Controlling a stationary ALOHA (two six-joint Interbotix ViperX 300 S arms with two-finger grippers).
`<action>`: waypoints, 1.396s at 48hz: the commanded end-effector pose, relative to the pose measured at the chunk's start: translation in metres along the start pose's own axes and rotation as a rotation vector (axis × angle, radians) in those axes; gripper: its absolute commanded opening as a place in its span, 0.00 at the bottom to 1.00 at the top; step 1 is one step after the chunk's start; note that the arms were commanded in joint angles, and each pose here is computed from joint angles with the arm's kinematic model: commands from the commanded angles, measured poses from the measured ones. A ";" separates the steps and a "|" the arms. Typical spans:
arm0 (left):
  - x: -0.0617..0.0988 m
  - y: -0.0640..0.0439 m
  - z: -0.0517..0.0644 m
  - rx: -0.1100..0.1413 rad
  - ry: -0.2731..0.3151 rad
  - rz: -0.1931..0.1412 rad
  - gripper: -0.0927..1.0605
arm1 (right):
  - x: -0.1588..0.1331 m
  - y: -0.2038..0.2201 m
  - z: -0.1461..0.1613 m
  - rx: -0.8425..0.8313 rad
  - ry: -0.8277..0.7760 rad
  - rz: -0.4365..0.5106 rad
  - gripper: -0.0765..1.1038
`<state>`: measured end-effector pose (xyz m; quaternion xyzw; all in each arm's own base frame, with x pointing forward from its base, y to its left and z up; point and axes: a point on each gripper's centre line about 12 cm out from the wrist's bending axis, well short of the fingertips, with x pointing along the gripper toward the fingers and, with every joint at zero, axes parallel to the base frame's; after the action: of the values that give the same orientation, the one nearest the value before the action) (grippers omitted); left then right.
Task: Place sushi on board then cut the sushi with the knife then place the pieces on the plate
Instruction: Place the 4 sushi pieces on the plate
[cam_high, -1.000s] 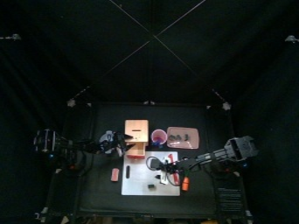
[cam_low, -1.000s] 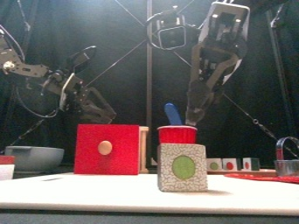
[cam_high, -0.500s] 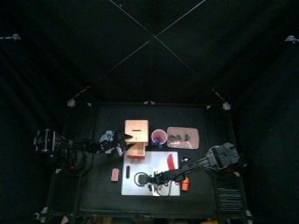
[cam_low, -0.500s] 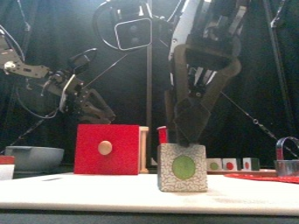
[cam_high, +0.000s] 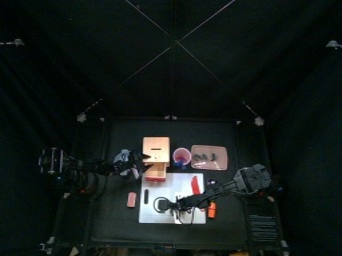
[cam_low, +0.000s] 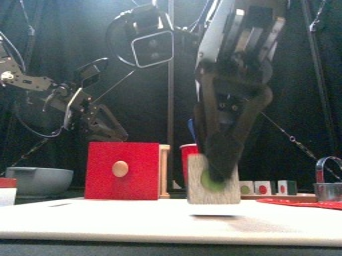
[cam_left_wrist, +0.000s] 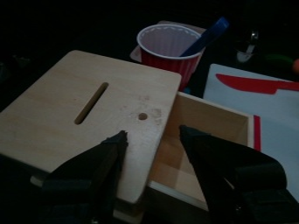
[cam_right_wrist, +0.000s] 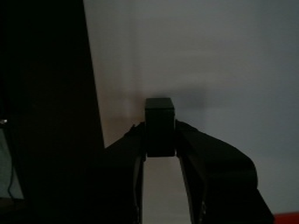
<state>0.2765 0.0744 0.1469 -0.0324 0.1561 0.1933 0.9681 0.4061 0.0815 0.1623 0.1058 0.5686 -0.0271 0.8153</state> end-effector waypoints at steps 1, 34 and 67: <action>0.000 0.000 0.005 -0.008 -0.019 0.002 0.84 | -0.039 -0.046 -0.015 0.135 -0.052 -0.042 0.48; -0.001 0.003 0.002 -0.001 -0.006 0.010 0.84 | -0.114 -0.246 -0.205 0.992 -0.257 -0.401 0.48; 0.002 -0.002 0.009 0.017 -0.029 -0.016 0.84 | -0.093 -0.274 -0.206 1.058 -0.314 -0.410 0.82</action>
<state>0.2758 0.0737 0.1474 -0.0236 0.1580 0.1859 0.9695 0.1345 -0.1484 0.1344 0.3844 0.3715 -0.4815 0.6946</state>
